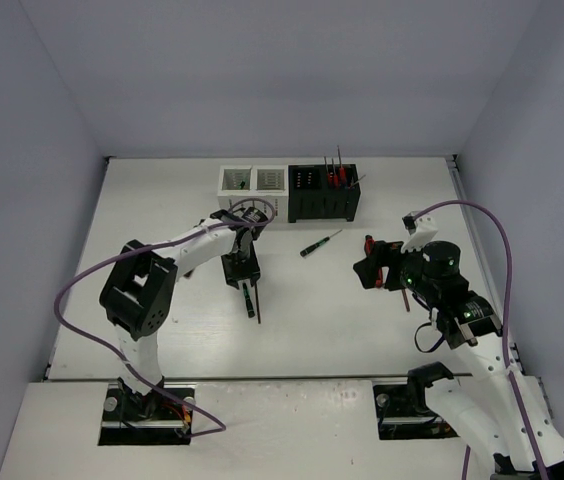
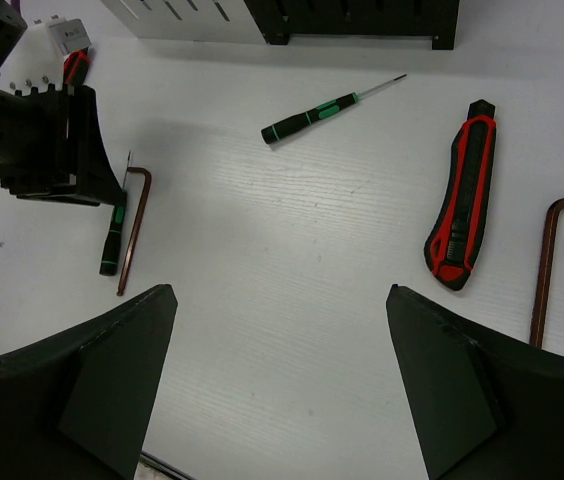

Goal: Sort the tools into containers

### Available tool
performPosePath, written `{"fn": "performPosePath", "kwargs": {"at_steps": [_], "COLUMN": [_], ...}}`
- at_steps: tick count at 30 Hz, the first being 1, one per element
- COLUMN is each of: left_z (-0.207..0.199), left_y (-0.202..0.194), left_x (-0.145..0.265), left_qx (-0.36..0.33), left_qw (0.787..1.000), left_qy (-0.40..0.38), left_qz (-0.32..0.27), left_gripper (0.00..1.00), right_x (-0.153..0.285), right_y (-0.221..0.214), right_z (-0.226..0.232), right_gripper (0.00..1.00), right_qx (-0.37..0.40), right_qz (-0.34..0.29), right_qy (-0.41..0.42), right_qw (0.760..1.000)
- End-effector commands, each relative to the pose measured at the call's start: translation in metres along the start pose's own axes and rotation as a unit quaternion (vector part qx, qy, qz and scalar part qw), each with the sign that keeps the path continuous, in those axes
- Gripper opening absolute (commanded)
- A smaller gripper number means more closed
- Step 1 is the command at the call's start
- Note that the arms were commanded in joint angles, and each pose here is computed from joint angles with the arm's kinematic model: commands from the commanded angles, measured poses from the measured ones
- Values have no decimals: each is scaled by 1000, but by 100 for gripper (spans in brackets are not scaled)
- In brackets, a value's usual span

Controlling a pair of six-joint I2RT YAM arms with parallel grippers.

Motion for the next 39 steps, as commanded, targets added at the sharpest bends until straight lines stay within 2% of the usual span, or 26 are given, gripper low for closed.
{"fn": "performPosePath", "kwargs": {"at_steps": [1,9,16,20,24,27,29,33,36,39], "left_z": [-3,-2,4,3,-3,-12,-18,-37,-52,-67], "left_y": [8,5,5,12,35,68,85,136,172,199], "left_x": [4,-11,-9,28,96,155,179,220,231,232], "left_qx": [15,11,-1,-20,-59,-106,-128,-169,-185,-205], "left_qw": [1000,1000,1000,999,983,950,928,857,812,778], "left_qy": [-3,15,20,-22,-91,-128,-146,-186,-214,-230], "left_qz": [-7,6,-1,-42,-145,-263,-320,-449,-511,-547], "left_gripper": [32,24,0,0,0,0,0,0,0,0], "right_x": [0,-2,-3,-3,-4,-6,-7,-8,-8,-9], "right_y": [9,9,9,11,13,15,15,19,23,25], "right_z": [1,0,0,0,-1,-1,-1,-2,-2,-3], "right_gripper": [84,84,84,84,85,85,85,85,85,85], "right_qx": [12,14,13,14,15,14,15,18,19,20], "right_qz": [-27,-23,-20,-20,-20,-18,-16,-16,-18,-18], "right_qy": [1,-1,-2,-2,-5,-5,-6,-8,-10,-12], "right_qw": [1000,1000,1000,1000,1000,1000,1000,1000,1000,1000]}}
Point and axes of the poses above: each gripper's point midway between its finger pads, its own x axis back along the fingers, its own z axis along the line the jaws close on, y = z × x, the point moved 7 cm from there along x, back along the fingers, and after that the axes turned 12 degrees about x, right-handed, at the moved point
